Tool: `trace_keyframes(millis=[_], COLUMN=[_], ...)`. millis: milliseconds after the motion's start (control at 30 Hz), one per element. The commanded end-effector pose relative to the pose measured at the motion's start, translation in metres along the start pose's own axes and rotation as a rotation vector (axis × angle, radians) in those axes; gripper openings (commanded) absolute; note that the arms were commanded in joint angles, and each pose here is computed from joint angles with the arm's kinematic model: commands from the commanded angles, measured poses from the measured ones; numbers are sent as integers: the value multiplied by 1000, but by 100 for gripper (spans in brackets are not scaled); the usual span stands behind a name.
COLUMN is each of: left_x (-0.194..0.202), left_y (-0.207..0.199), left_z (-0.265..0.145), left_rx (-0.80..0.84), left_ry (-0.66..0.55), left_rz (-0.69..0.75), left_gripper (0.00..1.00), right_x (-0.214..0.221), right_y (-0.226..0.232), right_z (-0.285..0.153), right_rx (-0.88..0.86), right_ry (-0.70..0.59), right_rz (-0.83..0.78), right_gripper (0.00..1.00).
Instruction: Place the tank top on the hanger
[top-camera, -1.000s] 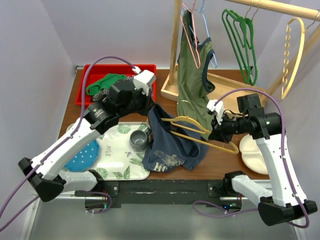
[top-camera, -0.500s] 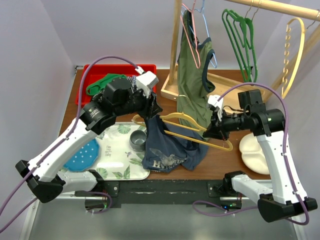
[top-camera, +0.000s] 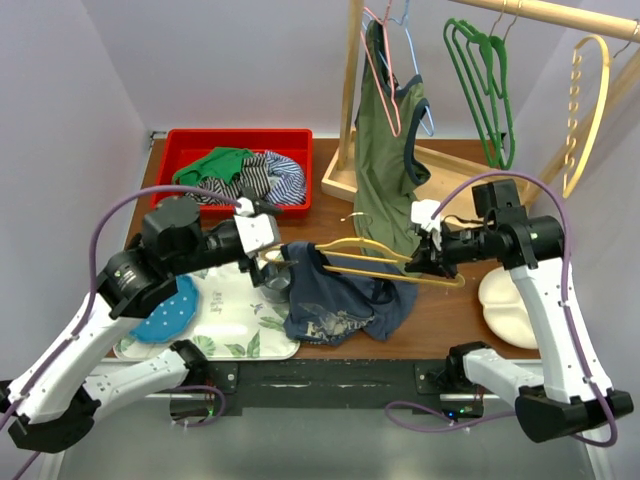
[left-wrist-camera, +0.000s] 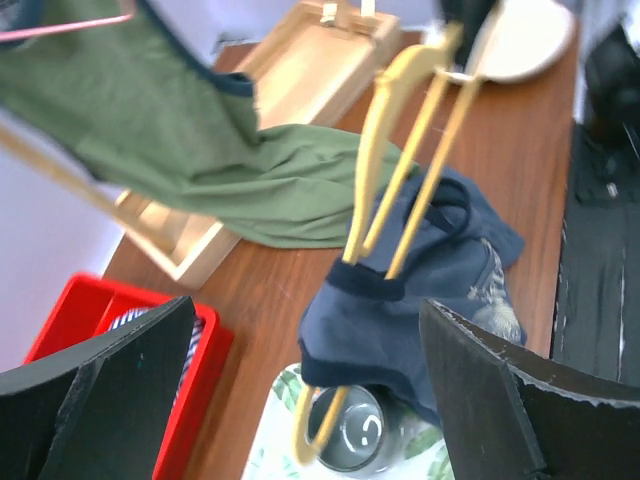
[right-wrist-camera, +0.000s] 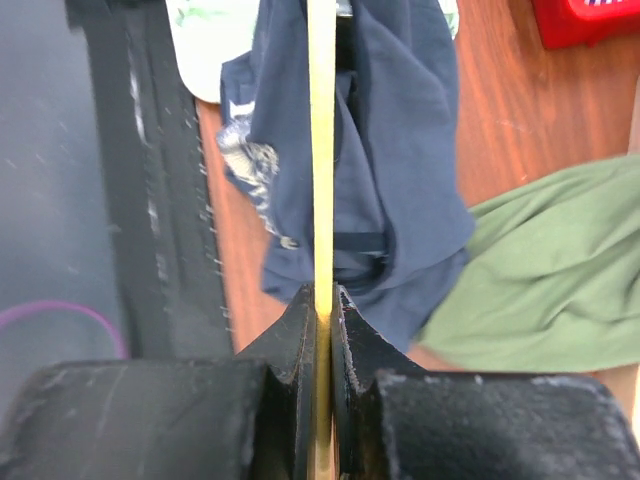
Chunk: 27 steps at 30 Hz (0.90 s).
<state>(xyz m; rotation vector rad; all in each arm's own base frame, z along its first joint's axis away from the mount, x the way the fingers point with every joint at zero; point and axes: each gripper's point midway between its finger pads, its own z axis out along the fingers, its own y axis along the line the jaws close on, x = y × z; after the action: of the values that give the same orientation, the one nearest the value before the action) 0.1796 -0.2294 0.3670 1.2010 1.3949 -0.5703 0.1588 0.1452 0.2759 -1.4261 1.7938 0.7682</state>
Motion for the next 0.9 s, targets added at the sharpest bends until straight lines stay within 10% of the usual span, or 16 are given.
trace_keyframes(millis=[0,500,667,767,867], left_x=[22,46,49,52,51], left_y=[-29,-53,-56,-50,-39], left_z=[25,83,96,101,100], left_rx=[230,446,473,436,341], left_ry=[10,45,56,75,78], left_rz=[143,-49,-121,-148,-194], left_gripper=[100,75,52,6,0], right_x=[19,10,12,12,13], right_y=[25,21,21,21,18], right_z=[6,16,19,20,20], right_rx=[-164,-229,-244,-251,-241], right_ry=[40,-18,-18,-21,-7], right_rz=[-33,-123,-109,-99,-68], right_gripper=[0,0,0,0,0])
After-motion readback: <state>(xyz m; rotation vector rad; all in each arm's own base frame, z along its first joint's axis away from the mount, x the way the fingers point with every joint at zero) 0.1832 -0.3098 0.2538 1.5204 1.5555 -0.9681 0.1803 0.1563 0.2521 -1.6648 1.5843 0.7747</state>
